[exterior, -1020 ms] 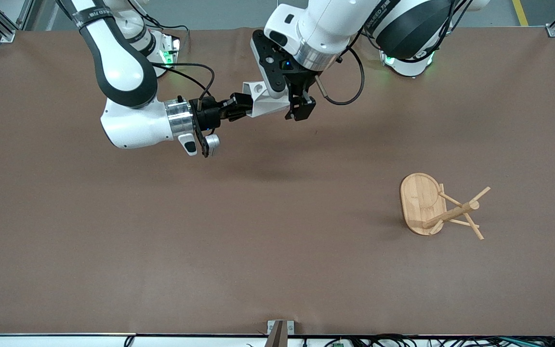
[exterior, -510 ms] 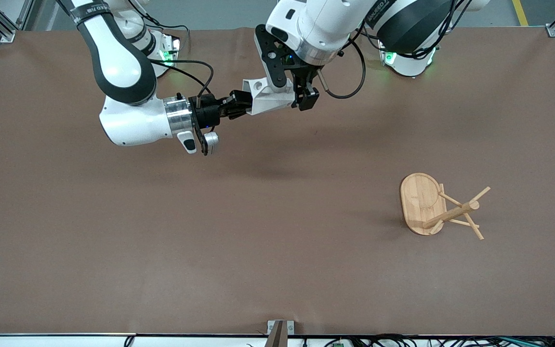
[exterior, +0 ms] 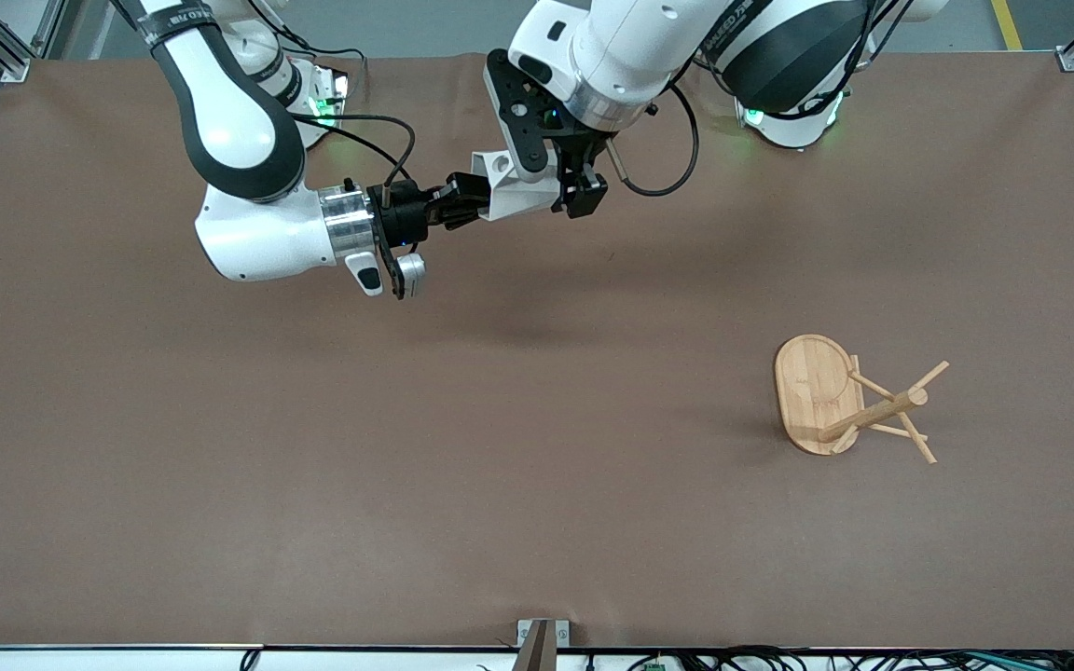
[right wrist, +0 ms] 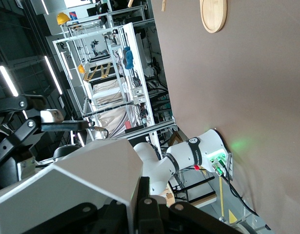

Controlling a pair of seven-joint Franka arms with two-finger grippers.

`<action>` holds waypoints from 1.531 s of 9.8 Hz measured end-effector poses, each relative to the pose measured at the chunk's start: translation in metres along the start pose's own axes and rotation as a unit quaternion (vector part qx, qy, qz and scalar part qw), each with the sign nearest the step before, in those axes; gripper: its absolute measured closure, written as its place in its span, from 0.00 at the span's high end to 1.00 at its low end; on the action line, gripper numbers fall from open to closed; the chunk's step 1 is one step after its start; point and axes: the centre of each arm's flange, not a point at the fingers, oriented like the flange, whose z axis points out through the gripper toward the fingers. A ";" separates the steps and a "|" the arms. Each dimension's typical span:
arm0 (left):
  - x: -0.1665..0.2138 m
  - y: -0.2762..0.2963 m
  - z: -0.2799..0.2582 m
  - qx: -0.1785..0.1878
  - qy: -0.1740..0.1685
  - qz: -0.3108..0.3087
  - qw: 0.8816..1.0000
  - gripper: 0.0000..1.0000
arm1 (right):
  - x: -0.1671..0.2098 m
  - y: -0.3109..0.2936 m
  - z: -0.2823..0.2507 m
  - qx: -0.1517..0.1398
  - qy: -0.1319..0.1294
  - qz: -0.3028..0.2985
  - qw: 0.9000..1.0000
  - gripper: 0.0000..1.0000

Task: Hang cup on rack
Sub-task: 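Grasp the cup rim with the left gripper beside the right gripper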

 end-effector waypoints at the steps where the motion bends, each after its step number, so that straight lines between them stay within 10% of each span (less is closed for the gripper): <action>1: 0.003 -0.002 0.009 -0.003 0.002 0.000 1.000 0.98 | 0.000 0.000 0.000 0.000 0.000 -0.001 1.000 0.04; 11: 0.010 0.003 0.020 -0.002 0.012 -0.014 1.000 0.79 | 0.000 0.009 -0.003 -0.003 0.006 0.002 1.000 0.07; 15: 0.001 -0.006 0.027 -0.007 -0.007 -0.049 0.999 0.79 | -0.002 -0.006 -0.024 0.002 0.007 0.001 1.000 0.63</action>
